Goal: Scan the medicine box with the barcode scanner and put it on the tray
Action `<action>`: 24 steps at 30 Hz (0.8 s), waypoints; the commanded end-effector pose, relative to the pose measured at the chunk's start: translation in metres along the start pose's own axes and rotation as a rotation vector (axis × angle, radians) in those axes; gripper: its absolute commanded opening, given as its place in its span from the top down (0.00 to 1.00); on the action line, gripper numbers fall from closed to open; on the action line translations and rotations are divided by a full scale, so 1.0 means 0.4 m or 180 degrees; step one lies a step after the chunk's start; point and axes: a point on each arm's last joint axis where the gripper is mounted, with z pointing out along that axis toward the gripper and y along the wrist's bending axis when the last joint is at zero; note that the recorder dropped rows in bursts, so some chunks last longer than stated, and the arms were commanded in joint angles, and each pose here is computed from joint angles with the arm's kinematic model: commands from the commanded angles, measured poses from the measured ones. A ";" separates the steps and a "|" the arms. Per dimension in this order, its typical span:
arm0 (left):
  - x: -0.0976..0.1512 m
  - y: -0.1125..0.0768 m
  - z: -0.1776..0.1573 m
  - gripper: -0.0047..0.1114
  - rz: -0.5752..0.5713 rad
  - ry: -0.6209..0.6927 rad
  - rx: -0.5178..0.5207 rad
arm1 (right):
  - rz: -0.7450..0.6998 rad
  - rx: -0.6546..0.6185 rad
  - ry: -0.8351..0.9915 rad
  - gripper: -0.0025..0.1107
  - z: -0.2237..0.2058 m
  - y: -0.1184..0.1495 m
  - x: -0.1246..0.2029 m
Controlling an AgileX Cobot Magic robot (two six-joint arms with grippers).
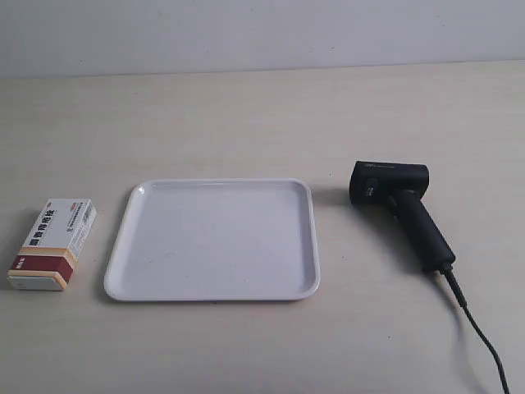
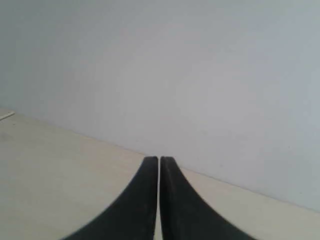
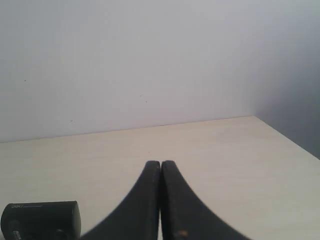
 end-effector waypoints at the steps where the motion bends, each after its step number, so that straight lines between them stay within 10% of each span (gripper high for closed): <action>1: 0.015 0.007 -0.002 0.92 0.0637 0.0217 -0.0084 | -0.0021 0.0020 -0.0012 0.98 -0.001 -0.001 0.003; 8: 0.029 0.013 -0.004 0.93 0.0721 0.0420 -0.0143 | -0.0021 0.0020 -0.0012 0.98 -0.001 -0.001 0.003; 17: 0.019 0.008 -0.002 0.93 -0.0095 0.0257 -0.0116 | 0.0705 -0.0023 -0.0068 0.98 -0.001 0.002 -0.001; 24: -0.107 -0.033 0.041 0.96 -0.0261 0.0078 -0.0037 | 0.1101 -0.0061 -0.0424 0.98 -0.003 -0.001 -0.027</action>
